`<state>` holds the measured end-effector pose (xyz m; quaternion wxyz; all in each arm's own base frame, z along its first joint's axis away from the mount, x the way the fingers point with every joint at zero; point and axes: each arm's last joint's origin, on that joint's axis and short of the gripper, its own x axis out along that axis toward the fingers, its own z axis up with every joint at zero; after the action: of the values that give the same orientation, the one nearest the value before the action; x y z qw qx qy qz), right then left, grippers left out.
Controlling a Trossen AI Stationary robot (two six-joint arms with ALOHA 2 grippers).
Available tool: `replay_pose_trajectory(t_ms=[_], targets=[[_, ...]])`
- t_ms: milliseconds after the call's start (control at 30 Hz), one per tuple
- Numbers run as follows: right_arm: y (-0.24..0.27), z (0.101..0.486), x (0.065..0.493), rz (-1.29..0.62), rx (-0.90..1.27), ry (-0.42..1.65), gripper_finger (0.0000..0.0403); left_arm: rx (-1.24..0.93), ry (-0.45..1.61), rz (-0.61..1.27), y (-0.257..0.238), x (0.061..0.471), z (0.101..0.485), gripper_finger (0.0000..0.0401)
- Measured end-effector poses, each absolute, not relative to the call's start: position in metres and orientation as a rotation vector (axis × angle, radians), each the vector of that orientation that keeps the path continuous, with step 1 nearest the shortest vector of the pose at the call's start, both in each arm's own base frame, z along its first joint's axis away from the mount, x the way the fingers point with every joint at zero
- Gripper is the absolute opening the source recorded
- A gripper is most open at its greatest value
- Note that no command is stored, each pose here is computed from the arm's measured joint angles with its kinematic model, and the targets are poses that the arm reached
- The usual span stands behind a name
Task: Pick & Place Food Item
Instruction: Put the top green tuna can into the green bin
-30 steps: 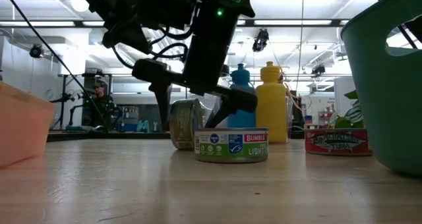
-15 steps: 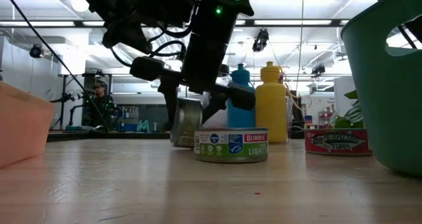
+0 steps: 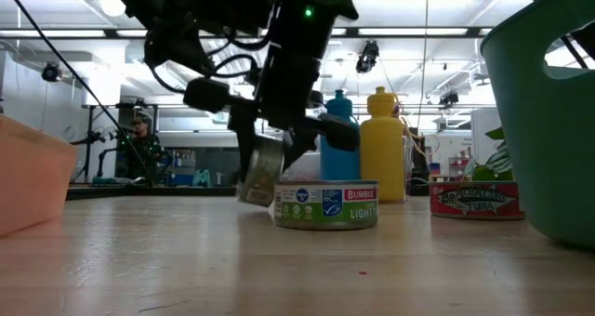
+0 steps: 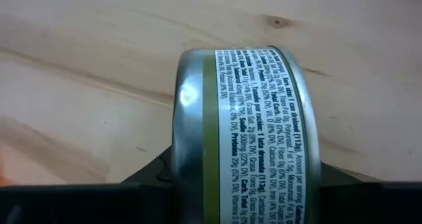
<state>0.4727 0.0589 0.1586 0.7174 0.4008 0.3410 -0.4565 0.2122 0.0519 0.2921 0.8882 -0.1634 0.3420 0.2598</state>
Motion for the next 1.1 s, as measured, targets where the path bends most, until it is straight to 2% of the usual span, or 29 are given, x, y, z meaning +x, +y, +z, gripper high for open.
replay_pose_trajectory(t_ms=[133,433,633,833,1100], targets=[[0.059,0.174,0.472,-0.961,0.859,0.76,0.0128,-0.34,0.71,0.54,0.052,0.212,0.292,0.0001],[0.057,0.235,0.457,-0.843,0.816,0.73,0.0128,-0.342,0.708,0.541,0.052,0.212,0.292,0.0001],[0.058,0.278,0.429,-0.816,0.796,0.764,0.0128,-0.342,0.71,0.541,0.052,0.212,0.292,0.0001],[0.066,0.329,0.393,-0.777,0.842,0.714,0.0128,-0.341,0.706,0.54,0.052,0.213,0.292,0.0001],[0.089,0.364,0.341,-0.874,0.929,0.654,0.0129,-0.335,0.694,0.546,0.052,0.213,0.293,0.0001]])
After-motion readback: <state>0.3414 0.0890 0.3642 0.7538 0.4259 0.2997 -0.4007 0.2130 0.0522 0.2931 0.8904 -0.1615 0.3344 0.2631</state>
